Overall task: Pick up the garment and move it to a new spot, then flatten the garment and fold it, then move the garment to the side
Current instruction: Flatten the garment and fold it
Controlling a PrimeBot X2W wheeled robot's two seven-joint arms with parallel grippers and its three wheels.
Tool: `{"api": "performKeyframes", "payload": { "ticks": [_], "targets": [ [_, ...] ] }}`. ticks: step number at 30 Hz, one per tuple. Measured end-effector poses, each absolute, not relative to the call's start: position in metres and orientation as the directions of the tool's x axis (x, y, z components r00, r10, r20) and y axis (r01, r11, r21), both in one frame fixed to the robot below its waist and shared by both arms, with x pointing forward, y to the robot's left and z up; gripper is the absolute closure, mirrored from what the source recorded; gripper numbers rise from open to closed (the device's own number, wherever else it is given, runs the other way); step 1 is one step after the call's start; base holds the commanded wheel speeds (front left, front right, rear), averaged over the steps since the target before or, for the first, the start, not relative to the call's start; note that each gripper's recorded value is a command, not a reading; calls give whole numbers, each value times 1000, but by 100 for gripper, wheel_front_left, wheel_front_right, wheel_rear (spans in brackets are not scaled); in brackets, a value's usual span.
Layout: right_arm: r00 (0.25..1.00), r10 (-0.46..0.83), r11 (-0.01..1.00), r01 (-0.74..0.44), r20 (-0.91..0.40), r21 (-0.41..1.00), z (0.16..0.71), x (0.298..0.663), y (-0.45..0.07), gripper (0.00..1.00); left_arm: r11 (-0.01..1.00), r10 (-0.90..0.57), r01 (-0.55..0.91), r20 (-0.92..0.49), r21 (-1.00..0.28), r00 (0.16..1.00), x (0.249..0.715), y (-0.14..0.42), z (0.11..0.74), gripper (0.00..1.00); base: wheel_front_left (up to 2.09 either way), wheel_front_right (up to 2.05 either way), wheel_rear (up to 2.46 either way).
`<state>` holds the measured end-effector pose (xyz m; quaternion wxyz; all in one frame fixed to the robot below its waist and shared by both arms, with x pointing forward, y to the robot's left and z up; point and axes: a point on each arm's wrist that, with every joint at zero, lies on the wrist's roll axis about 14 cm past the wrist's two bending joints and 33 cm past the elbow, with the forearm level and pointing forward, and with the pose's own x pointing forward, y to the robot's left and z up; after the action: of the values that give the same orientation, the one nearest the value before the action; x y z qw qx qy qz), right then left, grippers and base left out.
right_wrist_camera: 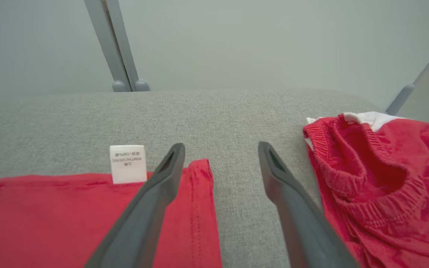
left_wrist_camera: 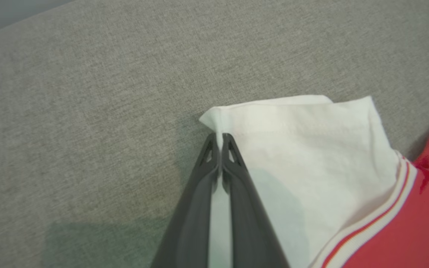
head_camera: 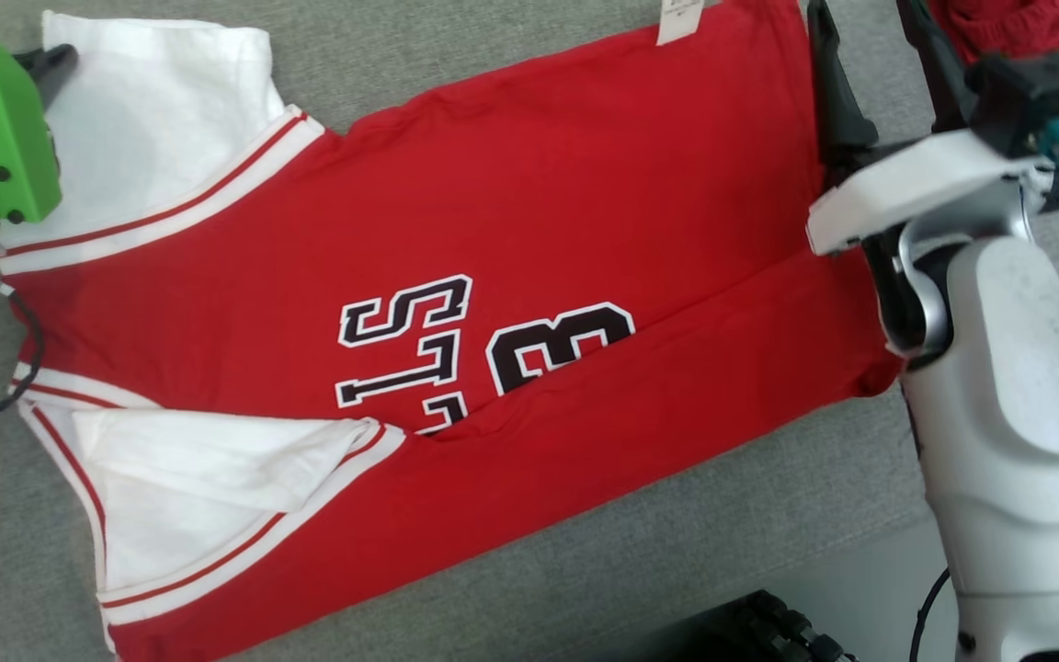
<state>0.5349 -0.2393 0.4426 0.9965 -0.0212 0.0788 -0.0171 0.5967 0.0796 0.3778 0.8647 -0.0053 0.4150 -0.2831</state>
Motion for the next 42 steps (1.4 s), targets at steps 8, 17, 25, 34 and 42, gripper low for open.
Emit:
{"api": "performKeyframes", "payload": {
  "ticks": [8,17,25,34,42],
  "targets": [
    [960,30,986,-75,-279,-151,432,568,-227,0,814,-552,523,-614,-252,564,589,72,413,100,0,0,0],
    [837,45,958,-191,-546,-214,388,569,-220,0,814,-568,526,-525,-247,633,572,80,442,100,0,0,0],
    [799,46,948,-224,-600,-226,399,564,-224,70,812,-575,534,-488,-237,657,559,84,460,100,0,0,0],
    [770,44,958,-214,-637,-193,394,555,-225,100,812,-575,532,-483,-238,660,560,86,459,100,0,0,0],
    [878,68,967,-174,-473,-185,427,571,-220,100,822,-566,525,-419,-221,710,569,89,473,100,0,0,0]
  ]
}}
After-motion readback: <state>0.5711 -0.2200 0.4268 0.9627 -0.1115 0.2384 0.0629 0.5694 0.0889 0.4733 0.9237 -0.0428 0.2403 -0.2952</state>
